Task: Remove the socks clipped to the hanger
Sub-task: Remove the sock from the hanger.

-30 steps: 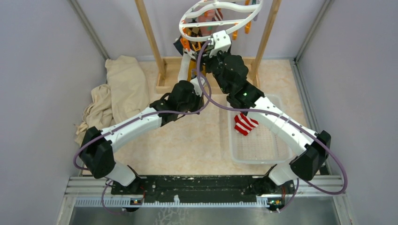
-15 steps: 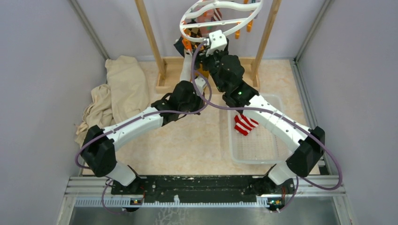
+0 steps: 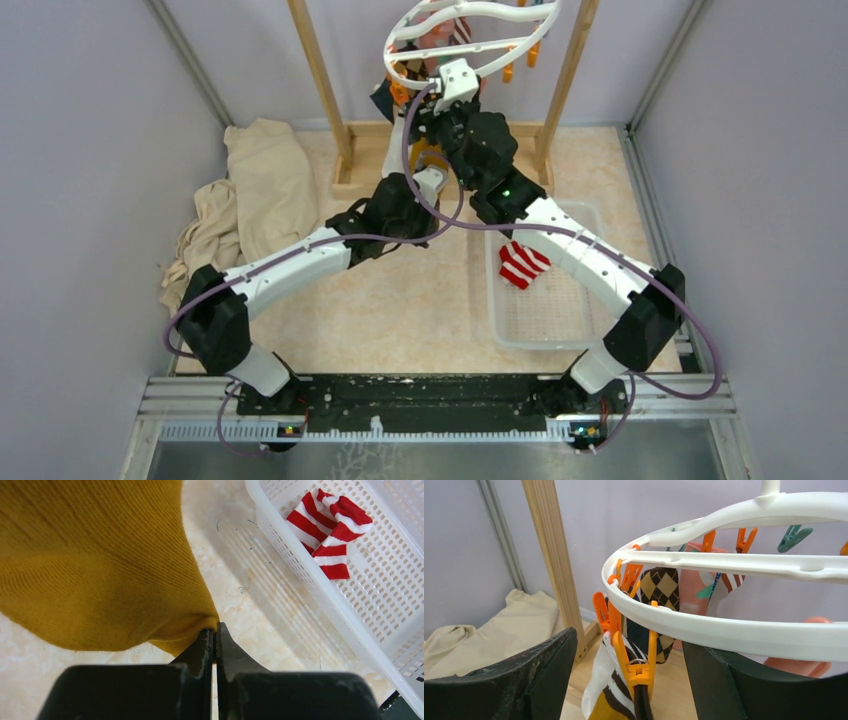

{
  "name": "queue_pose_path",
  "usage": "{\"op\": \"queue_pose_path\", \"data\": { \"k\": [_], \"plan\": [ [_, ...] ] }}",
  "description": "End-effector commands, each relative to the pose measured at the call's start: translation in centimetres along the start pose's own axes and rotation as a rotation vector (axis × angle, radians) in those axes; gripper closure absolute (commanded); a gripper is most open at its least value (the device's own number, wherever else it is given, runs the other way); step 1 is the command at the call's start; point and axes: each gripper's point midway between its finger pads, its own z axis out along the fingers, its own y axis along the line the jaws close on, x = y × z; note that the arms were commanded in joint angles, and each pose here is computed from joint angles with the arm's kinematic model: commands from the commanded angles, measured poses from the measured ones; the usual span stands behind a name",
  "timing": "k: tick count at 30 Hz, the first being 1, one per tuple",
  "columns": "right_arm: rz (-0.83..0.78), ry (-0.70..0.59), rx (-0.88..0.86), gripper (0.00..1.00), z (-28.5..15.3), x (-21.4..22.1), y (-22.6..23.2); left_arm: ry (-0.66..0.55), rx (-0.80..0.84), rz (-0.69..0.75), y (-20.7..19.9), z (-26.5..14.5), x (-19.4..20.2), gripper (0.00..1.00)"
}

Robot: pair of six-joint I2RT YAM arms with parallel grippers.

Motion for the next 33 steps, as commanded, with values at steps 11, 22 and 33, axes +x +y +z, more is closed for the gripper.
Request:
{"op": "queue_pose_path", "data": {
  "k": [11,22,33],
  "plan": [
    [0.06,-0.121,0.004,0.27,1.4,-4.2,-2.2,-0.013,0.02,0.017,-0.6,0.0,-1.4,1.0],
    [0.063,-0.126,-0.038,0.27,1.8,-3.8,-1.7,-0.007,0.027,0.02,-0.9,0.3,-1.4,1.0],
    [0.065,-0.129,-0.063,0.27,2.3,-3.6,-1.1,-0.002,0.034,0.023,-1.1,0.4,-1.3,1.0]
  ]
}}
